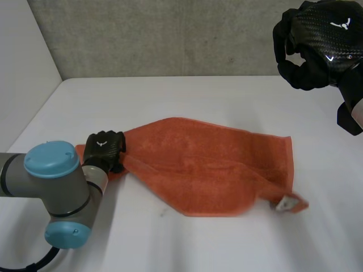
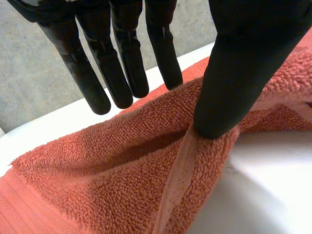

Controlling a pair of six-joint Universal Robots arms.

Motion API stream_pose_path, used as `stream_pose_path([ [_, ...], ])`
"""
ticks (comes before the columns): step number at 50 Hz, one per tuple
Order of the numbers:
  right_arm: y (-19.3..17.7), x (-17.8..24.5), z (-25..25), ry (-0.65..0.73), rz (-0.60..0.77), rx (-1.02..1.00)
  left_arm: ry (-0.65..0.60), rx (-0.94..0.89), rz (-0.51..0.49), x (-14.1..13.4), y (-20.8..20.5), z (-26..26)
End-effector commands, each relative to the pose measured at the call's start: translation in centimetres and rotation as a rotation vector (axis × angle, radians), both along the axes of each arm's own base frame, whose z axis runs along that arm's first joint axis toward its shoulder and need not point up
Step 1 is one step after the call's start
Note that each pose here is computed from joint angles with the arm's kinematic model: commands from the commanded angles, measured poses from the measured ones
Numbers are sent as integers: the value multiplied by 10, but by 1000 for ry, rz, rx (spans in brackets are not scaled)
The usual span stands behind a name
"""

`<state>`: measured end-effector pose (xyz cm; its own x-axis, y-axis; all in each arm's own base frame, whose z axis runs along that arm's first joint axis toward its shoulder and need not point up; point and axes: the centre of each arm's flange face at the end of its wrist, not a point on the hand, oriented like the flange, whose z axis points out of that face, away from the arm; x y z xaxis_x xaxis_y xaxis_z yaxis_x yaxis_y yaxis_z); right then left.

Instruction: Fold the laundry

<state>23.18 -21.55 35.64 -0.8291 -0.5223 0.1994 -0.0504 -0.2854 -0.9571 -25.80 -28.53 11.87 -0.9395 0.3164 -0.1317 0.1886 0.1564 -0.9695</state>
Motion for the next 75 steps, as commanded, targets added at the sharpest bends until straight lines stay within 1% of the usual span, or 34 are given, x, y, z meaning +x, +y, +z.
stream_pose_path([
  [1, -9, -7, 2, -3, -37, -8, -10, 13, 1, 1, 2, -5],
  [4, -15, -12, 1, 1, -59, -3, -13, 12, 8, 2, 3, -4],
  [8, -19, -11, -7, 14, -54, 27, -15, 16, 14, 6, 6, 0],
  [10, -24, -8, -29, 53, -46, 127, -10, 5, 16, 7, 7, 6],
  [11, -25, -8, -29, 53, -46, 128, -4, -7, 16, 9, 11, 14],
  [12, -27, -7, -43, 73, -39, 196, -2, -11, 20, 13, 15, 20],
  [13, -27, -7, -43, 73, -39, 197, -2, -11, 21, 13, 15, 20],
  [15, -32, -5, -67, 104, -33, 312, -9, 1, 19, 18, 27, 28],
  [16, -32, -5, -67, 105, -33, 312, -9, 1, 19, 18, 27, 28],
  [18, -35, -4, -86, 125, -34, 388, -16, 18, 19, 21, 33, 29],
  [21, -34, -4, -95, 135, -32, 420, -38, 69, 26, 27, 43, 26],
  [23, -27, 0, -120, 163, -11, 501, -56, 119, 57, 38, 45, 20],
  [24, -27, 0, -120, 164, -11, 502, -56, 119, 57, 38, 45, 20],
  [25, -20, 2, -132, 180, 1, 538, -56, 134, 76, 44, 42, 18],
  [26, -15, 5, -142, 193, 14, 563, -56, 134, 76, 44, 42, 18],
  [28, -11, 4, -151, 201, 14, 590, -50, 149, 104, 53, 37, 16],
  [34, 5, -2, -177, 222, 7, 659, -43, 157, 120, 56, 32, 12],
  [38, 11, -4, -187, 228, 3, 675, -39, 147, 122, 55, 27, 12],
  [46, 11, -3, -198, 210, -2, 605, -45, 158, 114, 48, 16, 2],
  [56, 10, -4, -214, 231, -23, 654, -38, 156, 114, 47, 13, 1],
  [60, 10, -4, -214, 231, -28, 654, -5, 161, 121, 47, 12, 1],
  [64, 10, -4, -214, 231, -26, 650, 22, 177, 110, 44, 14, -1],
  [66, 10, -4, -214, 230, -28, 651, 41, 192, 85, 41, 15, -3],
  [75, 10, -4, -214, 248, -27, 641, 52, 205, 61, 39, 17, -4],
])
